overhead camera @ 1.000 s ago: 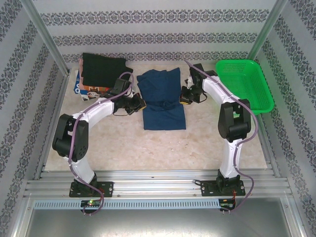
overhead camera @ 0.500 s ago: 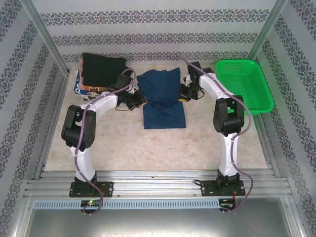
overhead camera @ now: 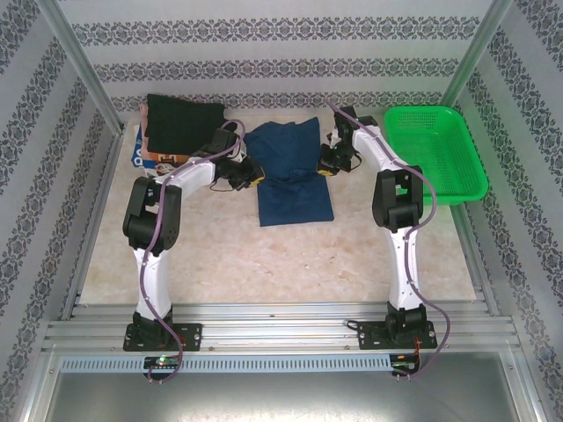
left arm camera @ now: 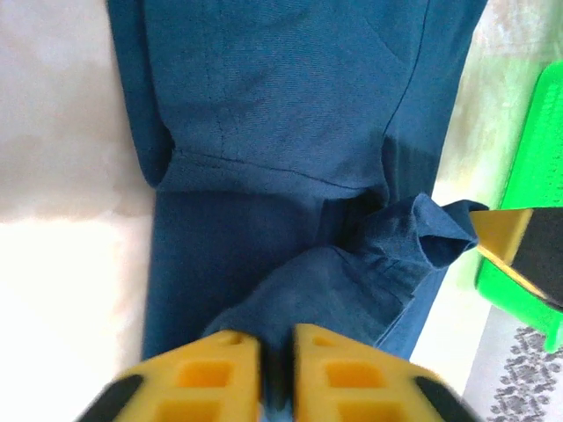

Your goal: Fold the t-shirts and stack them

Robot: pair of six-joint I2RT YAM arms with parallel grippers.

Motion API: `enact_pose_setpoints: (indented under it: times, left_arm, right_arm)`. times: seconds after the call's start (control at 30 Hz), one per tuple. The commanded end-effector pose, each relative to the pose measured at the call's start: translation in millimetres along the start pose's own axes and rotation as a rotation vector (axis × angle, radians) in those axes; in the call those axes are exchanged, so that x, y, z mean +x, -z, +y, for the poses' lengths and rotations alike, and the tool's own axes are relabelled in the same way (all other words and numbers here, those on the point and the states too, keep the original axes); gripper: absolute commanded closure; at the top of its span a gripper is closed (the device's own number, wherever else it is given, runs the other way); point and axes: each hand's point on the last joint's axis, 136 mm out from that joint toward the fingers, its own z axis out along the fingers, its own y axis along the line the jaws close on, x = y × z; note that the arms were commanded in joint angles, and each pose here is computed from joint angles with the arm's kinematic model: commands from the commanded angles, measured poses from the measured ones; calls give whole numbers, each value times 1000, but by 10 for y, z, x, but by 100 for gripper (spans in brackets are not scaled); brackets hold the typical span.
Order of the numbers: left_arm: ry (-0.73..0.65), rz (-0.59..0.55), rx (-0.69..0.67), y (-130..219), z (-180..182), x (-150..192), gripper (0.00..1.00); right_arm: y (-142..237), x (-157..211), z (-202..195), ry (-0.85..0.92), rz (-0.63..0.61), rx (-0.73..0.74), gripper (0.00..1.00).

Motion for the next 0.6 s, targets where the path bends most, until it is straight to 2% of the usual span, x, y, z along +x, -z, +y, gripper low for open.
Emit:
enact_pose_setpoints:
  times: [0.0, 0.07, 0.17, 0.23, 0.27, 0.3, 0.4, 0.57]
  left_arm:
    - [-30, -51, 21, 133, -136, -215, 63]
    - [-51, -92, 68, 292, -363, -293, 49]
    - [-94, -169, 142, 630, -747, -403, 39]
    - [-115, -216, 184, 871, -949, -423, 33]
    - [-124, -225, 194, 964, -1011, -393, 25]
    - [-130, -223, 193, 1027, -1025, -350, 23]
    - [-154, -184, 154, 1124, -958, -52, 22]
    - [-115, -29, 52, 917, -475, 793, 25]
  right_arm:
    - [109, -84, -19, -34, -6, -23, 72]
    - [354, -215, 82, -16, -87, -47, 61]
    - [851, -332, 262, 22, -217, -95, 47]
    - [1108, -285, 320, 44, -271, -113, 42]
    - [1214, -223, 339, 55, -288, -125, 42]
    - [1277, -144, 349, 62, -291, -138, 41]
    - [1262, 235, 205, 41, -250, -134, 40]
    - [792, 937, -119, -31, -131, -163, 40]
